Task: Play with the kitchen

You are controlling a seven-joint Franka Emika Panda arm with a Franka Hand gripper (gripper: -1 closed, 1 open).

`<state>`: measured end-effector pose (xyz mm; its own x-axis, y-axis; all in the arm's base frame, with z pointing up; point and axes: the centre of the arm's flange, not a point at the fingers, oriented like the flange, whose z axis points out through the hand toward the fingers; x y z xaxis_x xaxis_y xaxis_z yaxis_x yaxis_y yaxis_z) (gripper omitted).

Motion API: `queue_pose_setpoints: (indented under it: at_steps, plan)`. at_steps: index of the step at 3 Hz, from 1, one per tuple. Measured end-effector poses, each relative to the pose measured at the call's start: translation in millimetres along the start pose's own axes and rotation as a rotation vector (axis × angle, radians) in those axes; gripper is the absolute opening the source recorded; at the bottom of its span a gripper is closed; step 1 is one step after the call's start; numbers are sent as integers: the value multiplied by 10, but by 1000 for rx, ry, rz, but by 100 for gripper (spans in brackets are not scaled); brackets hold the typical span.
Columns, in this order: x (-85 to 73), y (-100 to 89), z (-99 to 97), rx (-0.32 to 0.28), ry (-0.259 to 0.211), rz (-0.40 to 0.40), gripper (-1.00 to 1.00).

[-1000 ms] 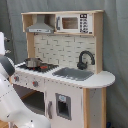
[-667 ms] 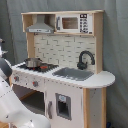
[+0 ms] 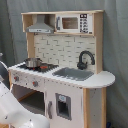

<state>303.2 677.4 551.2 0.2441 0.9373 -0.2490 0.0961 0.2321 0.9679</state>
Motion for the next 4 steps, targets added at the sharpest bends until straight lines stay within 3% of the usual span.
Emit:
queue_pose_setpoints:
  at_steps: [1, 2, 4]
  plan:
    - [129, -260, -152, -43, 60, -71, 100]
    - [169, -447, -322, -99, 79, -140, 100]
    - [67, -781, -491, -145, 99, -243, 100]
